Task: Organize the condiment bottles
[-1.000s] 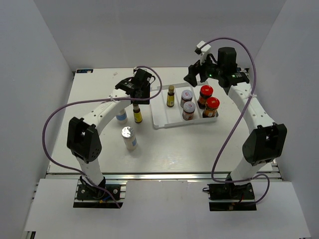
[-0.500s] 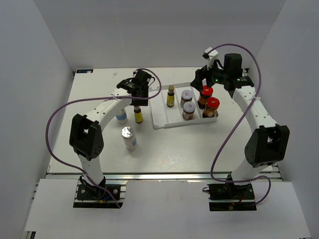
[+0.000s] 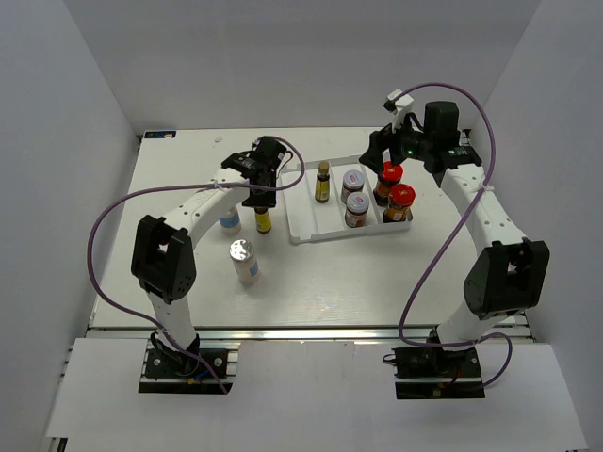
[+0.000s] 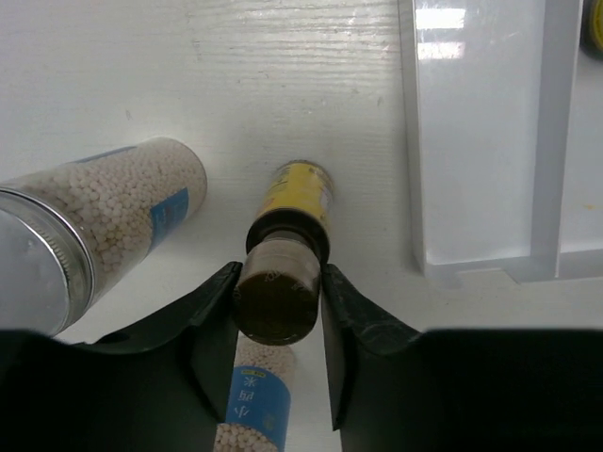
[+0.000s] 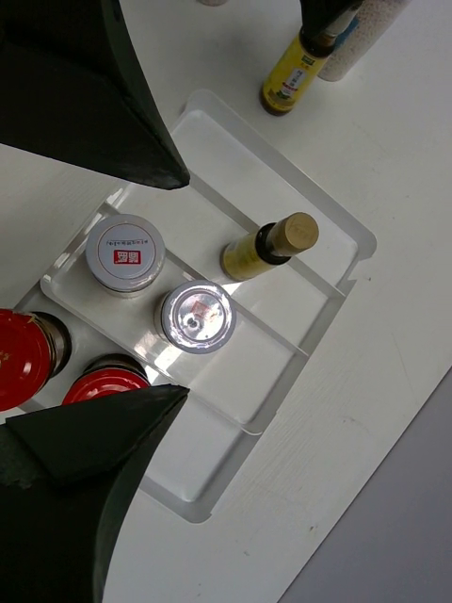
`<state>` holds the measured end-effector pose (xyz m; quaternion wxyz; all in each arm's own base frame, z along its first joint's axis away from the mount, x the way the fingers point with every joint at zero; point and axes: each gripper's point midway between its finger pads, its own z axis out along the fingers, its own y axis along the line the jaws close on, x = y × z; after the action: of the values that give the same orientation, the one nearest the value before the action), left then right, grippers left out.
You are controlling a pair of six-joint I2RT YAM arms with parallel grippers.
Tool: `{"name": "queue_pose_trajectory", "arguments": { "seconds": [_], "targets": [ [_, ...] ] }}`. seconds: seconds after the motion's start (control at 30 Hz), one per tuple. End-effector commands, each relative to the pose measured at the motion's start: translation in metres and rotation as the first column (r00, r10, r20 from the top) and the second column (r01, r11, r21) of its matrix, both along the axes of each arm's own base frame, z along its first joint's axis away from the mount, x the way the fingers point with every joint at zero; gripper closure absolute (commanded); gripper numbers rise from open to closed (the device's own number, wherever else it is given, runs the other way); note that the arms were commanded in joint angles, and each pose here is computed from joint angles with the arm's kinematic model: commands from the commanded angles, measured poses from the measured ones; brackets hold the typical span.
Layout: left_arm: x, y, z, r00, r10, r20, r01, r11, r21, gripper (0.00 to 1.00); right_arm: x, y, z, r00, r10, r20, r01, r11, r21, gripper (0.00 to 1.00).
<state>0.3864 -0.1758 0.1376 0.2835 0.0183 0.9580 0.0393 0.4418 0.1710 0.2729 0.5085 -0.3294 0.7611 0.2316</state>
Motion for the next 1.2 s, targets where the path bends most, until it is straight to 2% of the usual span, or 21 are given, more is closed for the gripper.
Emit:
{"name": "queue_pose_trajectory", "arguments": {
  "seconds": [0.0, 0.17, 0.2, 0.33, 0.5, 0.63, 0.9, 1.17],
  "targets": [
    [0.001, -0.003, 0.015, 1.0, 0.002, 0.02, -0.001, 0.999, -0.034, 0.54, -0.007, -0.002, 0.019, 0.999, 0.003, 0.042, -0.004, 1.0, 0.026, 0.11],
    [0.003, -0.004, 0.022, 1.0, 0.004, 0.03, -0.003, 0.999, -0.039, 0.77, -0.009, -0.005, 0.018, 0.999, 0.0, 0.042, -0.001, 1.0, 0.019, 0.11],
    [0.006, -0.005, 0.027, 0.999, 0.006, 0.041, -0.004, 0.999, -0.042, 0.86, -0.01, -0.004, 0.019, 0.999, 0.003, 0.043, -0.004, 1.0, 0.019, 0.11],
    [0.009, -0.012, 0.053, 0.997, -0.013, 0.08, 0.02, 0.996, -0.081, 1.0, -0.014, -0.006, 0.02, 0.999, 0.007, 0.044, -0.007, 1.0, 0.017, 0.11],
    [0.008, -0.035, 0.107, 0.986, -0.068, 0.151, 0.093, 0.983, -0.161, 1.0, -0.019, -0.005, 0.02, 0.999, 0.011, 0.039, -0.012, 1.0, 0.024, 0.11],
    [0.006, -0.062, 0.129, 0.975, -0.136, 0.174, 0.176, 0.953, -0.246, 1.0, -0.022, -0.006, 0.018, 0.999, 0.009, 0.033, -0.01, 1.0, 0.023, 0.11],
    [0.003, -0.131, 0.137, 0.944, -0.279, 0.177, 0.328, 0.86, -0.391, 1.0, -0.025, -0.009, 0.018, 0.999, -0.003, 0.035, 0.002, 1.0, 0.022, 0.11],
    [0.003, -0.185, 0.1, 0.916, -0.368, 0.16, 0.402, 0.834, -0.378, 1.0, -0.029, -0.015, 0.015, 0.999, -0.018, 0.032, 0.017, 1.0, 0.026, 0.11]
  ]
}}
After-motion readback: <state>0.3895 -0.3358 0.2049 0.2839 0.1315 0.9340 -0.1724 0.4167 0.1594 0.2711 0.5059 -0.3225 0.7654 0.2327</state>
